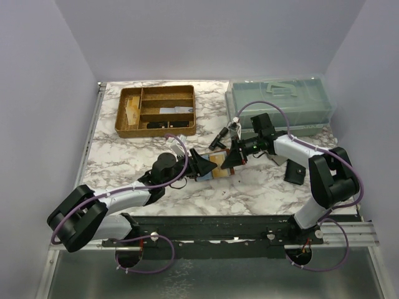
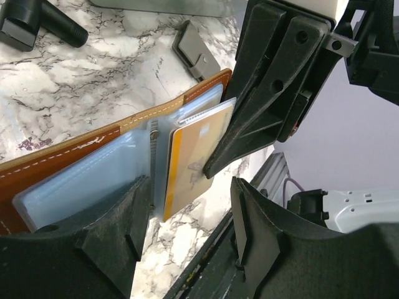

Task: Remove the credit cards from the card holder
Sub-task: Remove the credit card from the card holder.

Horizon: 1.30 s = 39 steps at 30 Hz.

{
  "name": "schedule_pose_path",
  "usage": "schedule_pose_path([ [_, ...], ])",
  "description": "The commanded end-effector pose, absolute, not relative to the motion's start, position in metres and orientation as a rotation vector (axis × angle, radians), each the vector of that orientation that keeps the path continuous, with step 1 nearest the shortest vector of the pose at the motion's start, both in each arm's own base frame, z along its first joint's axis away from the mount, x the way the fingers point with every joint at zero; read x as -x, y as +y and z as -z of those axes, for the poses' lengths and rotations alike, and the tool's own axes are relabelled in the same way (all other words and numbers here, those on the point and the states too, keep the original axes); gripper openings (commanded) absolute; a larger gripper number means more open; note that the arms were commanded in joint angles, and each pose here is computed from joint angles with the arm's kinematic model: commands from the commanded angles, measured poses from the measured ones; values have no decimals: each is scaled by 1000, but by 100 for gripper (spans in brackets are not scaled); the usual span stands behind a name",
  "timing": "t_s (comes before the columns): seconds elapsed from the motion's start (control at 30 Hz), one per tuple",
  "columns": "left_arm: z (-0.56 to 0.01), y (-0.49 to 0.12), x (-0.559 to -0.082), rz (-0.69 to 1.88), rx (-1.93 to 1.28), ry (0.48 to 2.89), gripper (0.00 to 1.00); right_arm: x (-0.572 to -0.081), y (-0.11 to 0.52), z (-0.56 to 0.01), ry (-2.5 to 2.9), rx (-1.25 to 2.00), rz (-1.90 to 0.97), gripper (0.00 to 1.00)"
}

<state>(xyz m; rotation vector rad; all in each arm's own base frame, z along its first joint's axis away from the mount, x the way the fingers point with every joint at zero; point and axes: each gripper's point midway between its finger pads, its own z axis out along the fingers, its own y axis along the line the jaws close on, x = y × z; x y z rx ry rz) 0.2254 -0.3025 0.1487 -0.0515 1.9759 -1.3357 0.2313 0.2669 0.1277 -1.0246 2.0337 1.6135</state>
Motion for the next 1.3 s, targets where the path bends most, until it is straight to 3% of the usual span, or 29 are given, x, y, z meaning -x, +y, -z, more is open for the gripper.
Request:
schedule_pose_path([
  [0.0,-150,-311,-227,1327,-39,1967,59,-224,270,-152,1918,1070,-1697,0],
  [0.33,-153,-314,-221,1402,-73,1925,54,-216,266,-165,1841,1075,-1808,0],
  [0.47,-164,-318,-215,1467,-115,1884,45,-215,266,-165,1836,1074,-1827,0],
  [0.63,-162,-318,-214,1474,-123,1893,43,-215,266,-166,1831,1074,-1836,0],
  [0.8,-156,-314,-215,1467,-99,1908,29,-213,265,-168,1816,1076,-1854,0],
  [1.1,-172,-321,-208,1562,-175,1841,36,-209,264,-172,1785,1079,-1912,0],
  [1.27,-171,-327,-208,1600,-194,1837,32,-208,264,-174,1775,1082,-1926,0],
])
